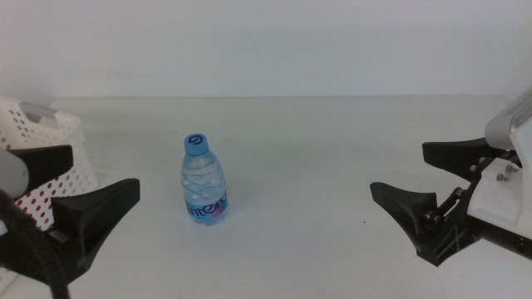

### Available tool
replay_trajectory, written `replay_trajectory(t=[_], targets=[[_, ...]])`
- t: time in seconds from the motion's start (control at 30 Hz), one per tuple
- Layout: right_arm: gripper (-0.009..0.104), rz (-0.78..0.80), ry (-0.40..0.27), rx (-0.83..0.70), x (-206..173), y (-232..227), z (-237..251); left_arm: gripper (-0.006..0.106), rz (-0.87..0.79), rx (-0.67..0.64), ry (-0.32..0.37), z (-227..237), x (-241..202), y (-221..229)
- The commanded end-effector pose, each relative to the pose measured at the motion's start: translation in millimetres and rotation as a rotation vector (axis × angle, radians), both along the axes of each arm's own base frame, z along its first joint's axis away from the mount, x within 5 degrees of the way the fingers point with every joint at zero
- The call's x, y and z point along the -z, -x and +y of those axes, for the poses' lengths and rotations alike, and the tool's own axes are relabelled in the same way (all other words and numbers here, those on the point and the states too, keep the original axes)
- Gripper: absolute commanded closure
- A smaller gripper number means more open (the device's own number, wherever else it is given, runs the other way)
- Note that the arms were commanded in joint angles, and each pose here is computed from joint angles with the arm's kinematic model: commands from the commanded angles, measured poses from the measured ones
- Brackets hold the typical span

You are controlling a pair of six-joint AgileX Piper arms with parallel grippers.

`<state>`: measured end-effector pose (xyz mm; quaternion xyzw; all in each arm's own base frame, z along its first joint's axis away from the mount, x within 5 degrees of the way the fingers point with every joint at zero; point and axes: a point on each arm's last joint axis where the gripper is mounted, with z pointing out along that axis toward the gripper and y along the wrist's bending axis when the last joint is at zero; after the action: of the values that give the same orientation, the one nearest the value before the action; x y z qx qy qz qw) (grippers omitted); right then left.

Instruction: Use arms to grab the bottles and put them into the dustbin to the left of the table.

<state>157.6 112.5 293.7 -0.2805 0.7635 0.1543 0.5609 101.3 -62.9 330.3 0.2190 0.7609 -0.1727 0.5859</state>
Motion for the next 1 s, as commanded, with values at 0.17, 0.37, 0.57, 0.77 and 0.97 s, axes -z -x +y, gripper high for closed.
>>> replay_trajectory(t=[0.17,0.37,0.57,0.77,0.97], targets=[[0.024,-0.101,-0.053,-0.006,-18,-1,1,0.010,-0.114,-0.018,-0.021,2,-4,-3],[0.024,-0.101,-0.053,-0.006,-18,-1,1,0.010,-0.127,-0.040,0.060,0,41,-7],[0.024,-0.101,-0.053,-0.006,-18,-1,1,0.010,-0.146,-0.060,0.156,4,85,-2],[0.024,-0.101,-0.053,-0.006,-18,-1,1,0.010,-0.142,-0.068,0.158,7,111,2],[0.024,-0.101,-0.053,-0.006,-18,-1,1,0.010,-0.126,-0.078,0.142,-2,116,-15]])
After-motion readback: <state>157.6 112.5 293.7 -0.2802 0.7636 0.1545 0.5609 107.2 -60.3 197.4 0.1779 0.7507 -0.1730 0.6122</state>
